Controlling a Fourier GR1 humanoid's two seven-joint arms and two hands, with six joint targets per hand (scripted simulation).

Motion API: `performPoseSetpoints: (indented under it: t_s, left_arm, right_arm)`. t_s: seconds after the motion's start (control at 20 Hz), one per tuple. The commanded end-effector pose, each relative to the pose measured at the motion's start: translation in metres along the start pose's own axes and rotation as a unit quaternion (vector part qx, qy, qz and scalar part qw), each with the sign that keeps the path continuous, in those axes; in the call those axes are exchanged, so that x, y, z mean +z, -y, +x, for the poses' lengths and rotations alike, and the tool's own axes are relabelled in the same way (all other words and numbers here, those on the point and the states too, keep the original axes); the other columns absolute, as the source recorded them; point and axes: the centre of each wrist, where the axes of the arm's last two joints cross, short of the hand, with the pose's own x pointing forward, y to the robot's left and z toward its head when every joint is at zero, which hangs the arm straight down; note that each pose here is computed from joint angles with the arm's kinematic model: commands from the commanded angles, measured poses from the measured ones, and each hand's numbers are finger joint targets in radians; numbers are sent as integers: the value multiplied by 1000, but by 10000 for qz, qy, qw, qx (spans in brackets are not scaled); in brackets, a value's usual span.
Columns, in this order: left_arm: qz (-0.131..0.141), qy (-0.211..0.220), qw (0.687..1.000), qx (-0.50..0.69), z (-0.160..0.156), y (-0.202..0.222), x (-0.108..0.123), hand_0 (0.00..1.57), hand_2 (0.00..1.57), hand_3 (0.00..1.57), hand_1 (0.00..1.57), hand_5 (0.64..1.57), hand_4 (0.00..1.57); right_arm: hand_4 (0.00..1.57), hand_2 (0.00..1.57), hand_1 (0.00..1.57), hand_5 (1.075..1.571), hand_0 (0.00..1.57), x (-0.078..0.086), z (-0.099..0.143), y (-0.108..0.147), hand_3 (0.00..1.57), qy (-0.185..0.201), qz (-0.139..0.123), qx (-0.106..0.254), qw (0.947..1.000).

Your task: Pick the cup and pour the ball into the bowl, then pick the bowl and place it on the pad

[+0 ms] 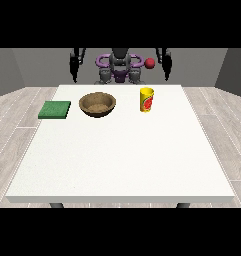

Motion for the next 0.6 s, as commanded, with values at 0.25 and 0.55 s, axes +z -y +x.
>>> performPoseSetpoints:
  t_s: [0.25, 0.55]
  left_arm:
    - [-46, 133, 9998, -149, 34, -12, -4, 0, 0, 0, 0, 1557, 0]
    - [436, 522, 9944, 810, 57, -53, -10, 0, 0, 0, 0, 1552, 0]
  right_arm:
    - [0, 0, 0, 1569, 0, -1, 33, 15, 0, 139, -82, 209, 9997]
    - [0, 0, 0, 1570, 0, 15, 51, 69, 0, 488, 87, -449, 9978]
